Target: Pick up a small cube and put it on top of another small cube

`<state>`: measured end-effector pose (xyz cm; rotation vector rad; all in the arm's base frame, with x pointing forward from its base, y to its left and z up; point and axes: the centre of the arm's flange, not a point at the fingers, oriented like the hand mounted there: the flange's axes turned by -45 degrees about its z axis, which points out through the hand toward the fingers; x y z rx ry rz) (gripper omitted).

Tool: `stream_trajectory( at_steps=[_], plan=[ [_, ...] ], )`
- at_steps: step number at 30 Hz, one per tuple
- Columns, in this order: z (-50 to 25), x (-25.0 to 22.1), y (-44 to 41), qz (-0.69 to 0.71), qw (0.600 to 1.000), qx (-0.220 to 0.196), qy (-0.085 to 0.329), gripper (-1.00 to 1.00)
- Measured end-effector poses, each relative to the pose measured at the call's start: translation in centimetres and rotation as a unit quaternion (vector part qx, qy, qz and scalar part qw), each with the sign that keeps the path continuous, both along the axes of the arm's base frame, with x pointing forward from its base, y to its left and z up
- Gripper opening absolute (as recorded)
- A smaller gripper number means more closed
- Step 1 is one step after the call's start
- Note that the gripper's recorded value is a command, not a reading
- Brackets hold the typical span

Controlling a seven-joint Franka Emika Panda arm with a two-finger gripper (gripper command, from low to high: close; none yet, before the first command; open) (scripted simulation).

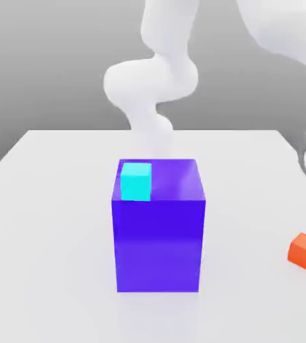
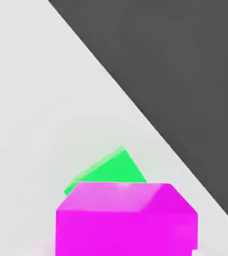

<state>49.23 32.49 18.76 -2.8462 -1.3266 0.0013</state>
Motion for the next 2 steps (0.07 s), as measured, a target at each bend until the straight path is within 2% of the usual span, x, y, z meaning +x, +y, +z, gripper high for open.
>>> stream_trajectory(
  at_steps=[2],
  plan=[
    [0.0, 0.0, 0.0, 0.0, 1.0, 0.0, 0.0, 1.0]
  ],
)
